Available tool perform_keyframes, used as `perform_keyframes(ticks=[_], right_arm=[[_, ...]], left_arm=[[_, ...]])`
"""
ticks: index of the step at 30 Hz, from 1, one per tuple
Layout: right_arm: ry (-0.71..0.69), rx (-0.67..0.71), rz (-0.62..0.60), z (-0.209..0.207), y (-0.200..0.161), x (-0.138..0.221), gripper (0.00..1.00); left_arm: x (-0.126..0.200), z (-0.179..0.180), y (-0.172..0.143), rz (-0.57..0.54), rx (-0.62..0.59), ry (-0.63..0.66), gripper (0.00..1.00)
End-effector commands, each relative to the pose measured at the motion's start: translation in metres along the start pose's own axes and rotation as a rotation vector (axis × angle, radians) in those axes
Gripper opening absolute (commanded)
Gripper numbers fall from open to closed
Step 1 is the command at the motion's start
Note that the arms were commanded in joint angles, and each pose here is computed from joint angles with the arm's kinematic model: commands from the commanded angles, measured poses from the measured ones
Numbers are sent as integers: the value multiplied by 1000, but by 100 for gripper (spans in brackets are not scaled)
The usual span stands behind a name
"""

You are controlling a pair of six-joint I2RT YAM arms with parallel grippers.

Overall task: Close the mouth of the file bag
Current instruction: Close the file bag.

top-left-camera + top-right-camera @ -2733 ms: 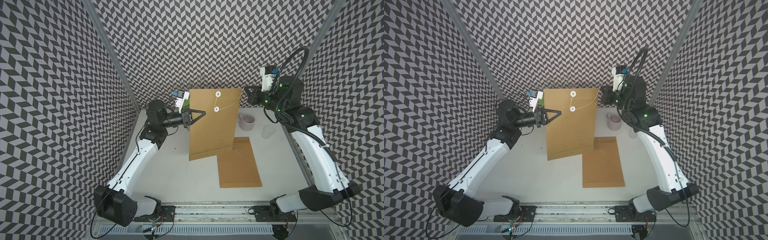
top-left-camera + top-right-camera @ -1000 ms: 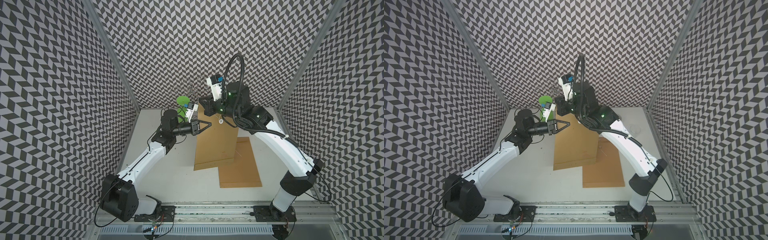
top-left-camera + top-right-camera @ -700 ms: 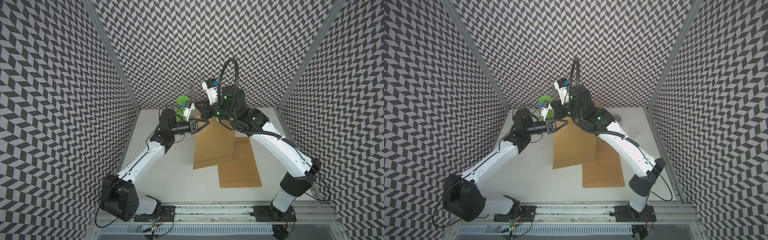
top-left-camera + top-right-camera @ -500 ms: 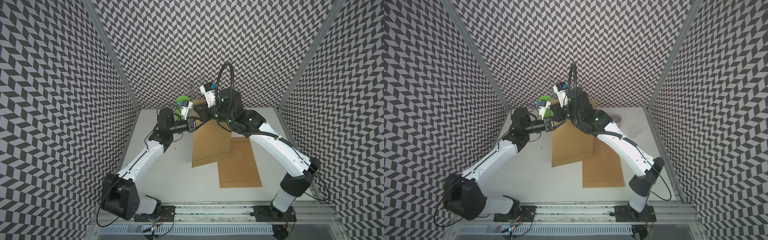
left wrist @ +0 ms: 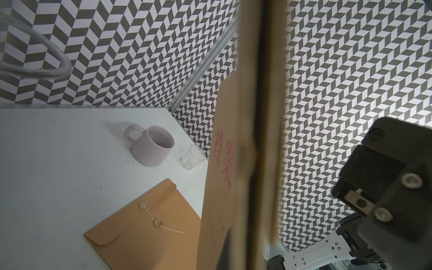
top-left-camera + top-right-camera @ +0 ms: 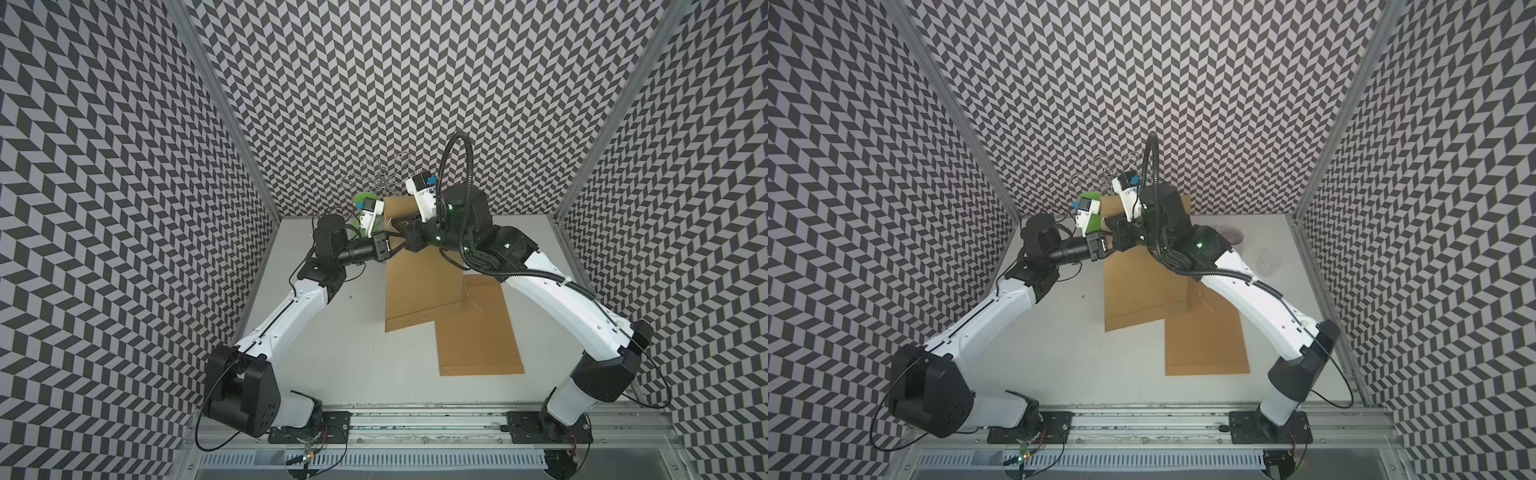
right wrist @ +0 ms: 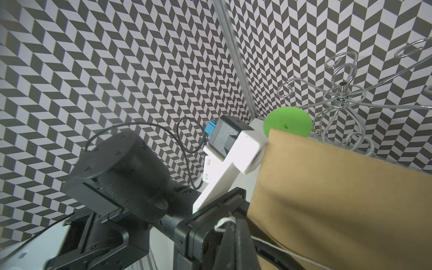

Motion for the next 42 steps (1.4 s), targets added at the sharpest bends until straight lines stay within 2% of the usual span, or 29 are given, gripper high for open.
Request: perform_keyframes(ticks=[1,11,20,27,37,42], right_arm=[[47,9,-51,12,9,9,0],[118,10,1,21,-7,-4,0],[123,14,22,20,-15,-7,0],[92,4,30,11,-27,-7,0],[-11,74,-15,0,-14,4,0],[23,59,-4,6,-14,2,0]], left_arm=[[2,0,9,-26,-53,37,0],[5,7,-4,-13,-40,85,0],[-1,22,-13,5,-27,103,0],[-2,17,-3,-13,-29,70,0],[4,25,-12,-19,-8,106,0],[4,25,-11,-16,-14,101,0]])
Point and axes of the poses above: each gripper's point midway between its finger pads, its own x axis back along the fingers, its own z axis along the line the jaws close on, y = z × x, the point moved 2 cm from there along x, back along the fingers, and after that the axes turned 15 degrees about -x, right-handed, at the moved point
